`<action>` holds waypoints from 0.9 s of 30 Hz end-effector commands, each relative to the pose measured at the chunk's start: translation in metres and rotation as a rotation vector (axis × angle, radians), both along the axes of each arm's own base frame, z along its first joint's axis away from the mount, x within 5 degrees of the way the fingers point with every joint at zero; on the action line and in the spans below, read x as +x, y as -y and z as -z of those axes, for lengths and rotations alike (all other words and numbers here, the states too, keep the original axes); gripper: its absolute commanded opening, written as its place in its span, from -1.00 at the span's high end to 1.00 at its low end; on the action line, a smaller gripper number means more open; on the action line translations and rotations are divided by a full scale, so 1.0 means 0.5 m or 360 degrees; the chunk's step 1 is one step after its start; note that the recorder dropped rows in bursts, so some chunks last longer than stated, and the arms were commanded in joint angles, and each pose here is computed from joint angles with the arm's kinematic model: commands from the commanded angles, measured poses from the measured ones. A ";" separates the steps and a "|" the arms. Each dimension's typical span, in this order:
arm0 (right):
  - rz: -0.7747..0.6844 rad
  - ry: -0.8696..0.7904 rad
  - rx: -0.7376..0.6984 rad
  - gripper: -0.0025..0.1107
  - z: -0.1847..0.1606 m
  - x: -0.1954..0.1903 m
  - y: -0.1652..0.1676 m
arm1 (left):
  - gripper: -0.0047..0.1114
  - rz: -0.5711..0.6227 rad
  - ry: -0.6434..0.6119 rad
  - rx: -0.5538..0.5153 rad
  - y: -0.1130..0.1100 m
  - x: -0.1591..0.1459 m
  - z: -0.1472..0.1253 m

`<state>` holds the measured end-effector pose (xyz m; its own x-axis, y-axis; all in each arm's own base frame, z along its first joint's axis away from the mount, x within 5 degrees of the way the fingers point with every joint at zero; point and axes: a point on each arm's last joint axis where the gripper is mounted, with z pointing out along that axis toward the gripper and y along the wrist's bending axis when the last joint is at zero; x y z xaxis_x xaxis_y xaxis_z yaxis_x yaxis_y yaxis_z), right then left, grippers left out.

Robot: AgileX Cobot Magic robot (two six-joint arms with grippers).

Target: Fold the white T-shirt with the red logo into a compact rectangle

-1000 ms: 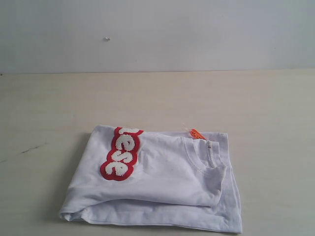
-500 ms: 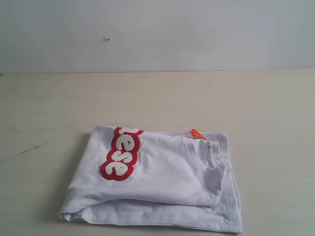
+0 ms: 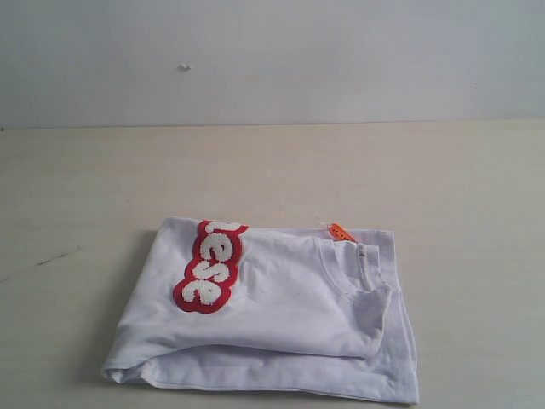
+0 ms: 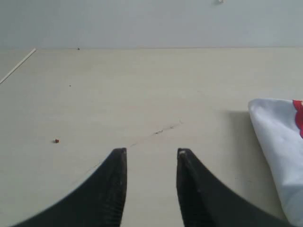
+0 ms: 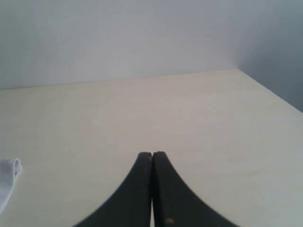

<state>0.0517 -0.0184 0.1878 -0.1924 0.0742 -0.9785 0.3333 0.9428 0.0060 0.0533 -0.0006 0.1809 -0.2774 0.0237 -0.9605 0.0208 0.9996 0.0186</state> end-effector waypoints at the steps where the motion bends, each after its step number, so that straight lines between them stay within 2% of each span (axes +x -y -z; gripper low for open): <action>1: -0.0003 -0.0037 -0.0054 0.96 0.004 -0.001 0.001 | 0.29 0.0000 0.0019 -0.0006 0.000 0.000 0.000; 12: -0.0002 -0.0086 -0.0037 0.96 0.010 -0.003 0.000 | 0.29 0.0000 0.0019 -0.0006 0.000 0.000 0.000; 17: -0.0005 -0.0029 0.0174 0.96 0.012 -0.001 -0.006 | 0.29 0.0000 0.0019 -0.0006 0.000 0.000 0.000; 27: 0.0001 -0.0043 0.0084 0.96 0.010 -0.002 -0.003 | 0.29 0.0000 0.0019 -0.0006 0.000 0.000 0.000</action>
